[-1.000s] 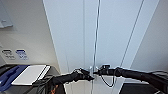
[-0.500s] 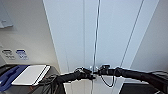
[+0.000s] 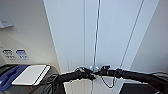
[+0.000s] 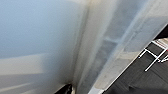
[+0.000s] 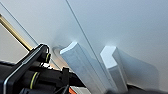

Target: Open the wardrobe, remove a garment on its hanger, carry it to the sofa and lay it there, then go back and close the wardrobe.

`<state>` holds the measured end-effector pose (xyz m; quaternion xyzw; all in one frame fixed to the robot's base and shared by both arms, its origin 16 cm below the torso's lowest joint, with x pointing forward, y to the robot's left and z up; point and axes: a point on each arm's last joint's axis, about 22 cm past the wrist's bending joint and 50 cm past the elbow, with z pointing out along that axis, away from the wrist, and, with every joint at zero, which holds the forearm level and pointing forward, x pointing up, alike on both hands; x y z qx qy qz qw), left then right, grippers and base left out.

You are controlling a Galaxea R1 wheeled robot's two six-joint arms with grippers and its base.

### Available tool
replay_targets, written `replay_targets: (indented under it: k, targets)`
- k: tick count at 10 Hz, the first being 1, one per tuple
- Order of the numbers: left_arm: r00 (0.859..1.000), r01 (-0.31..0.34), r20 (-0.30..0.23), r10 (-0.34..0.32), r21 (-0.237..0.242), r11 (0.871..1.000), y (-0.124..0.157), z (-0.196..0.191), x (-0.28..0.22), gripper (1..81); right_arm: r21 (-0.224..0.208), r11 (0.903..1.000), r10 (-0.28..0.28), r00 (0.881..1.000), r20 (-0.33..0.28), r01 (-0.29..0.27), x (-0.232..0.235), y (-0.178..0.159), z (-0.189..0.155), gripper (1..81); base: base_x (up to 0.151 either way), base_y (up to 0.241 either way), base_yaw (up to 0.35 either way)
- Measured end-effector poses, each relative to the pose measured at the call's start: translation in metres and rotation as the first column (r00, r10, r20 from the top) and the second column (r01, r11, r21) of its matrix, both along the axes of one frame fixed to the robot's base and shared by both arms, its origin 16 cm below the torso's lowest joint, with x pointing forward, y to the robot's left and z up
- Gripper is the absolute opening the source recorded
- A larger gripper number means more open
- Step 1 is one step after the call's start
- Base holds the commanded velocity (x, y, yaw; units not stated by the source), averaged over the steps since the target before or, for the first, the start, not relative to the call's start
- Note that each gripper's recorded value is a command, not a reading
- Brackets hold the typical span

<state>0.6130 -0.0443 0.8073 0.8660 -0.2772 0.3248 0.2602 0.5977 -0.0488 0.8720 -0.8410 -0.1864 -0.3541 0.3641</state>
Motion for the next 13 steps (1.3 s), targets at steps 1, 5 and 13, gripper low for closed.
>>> replay_targets:
  k: [1, 5, 13]
  targets:
    - [1.0, 0.028, 0.01, -0.028, 0.002, 1.0, -0.001, 0.0, -0.007, 81.1, 0.015, 0.9999, 0.006, 1.0, 0.007, -0.006, -0.005, 0.001, 0.0, 81.1, 0.0, 0.0, 0.0]
    - [0.988, 0.15, 0.028, -0.149, -0.046, 0.988, 0.008, 0.005, -0.057, 81.1, 0.048, 0.9974, 0.053, 0.998, 0.031, -0.054, -0.03, 0.006, 0.002, 81.1, 0.0, 0.0, 0.0]
    - [0.977, 0.181, -0.063, -0.204, -0.26, 0.948, 0.128, 0.008, -0.235, 81.1, 0.087, 0.9801, 0.178, 0.984, 0.017, -0.178, -0.147, -0.029, -0.001, 81.1, 0.0, 0.0, 0.0]
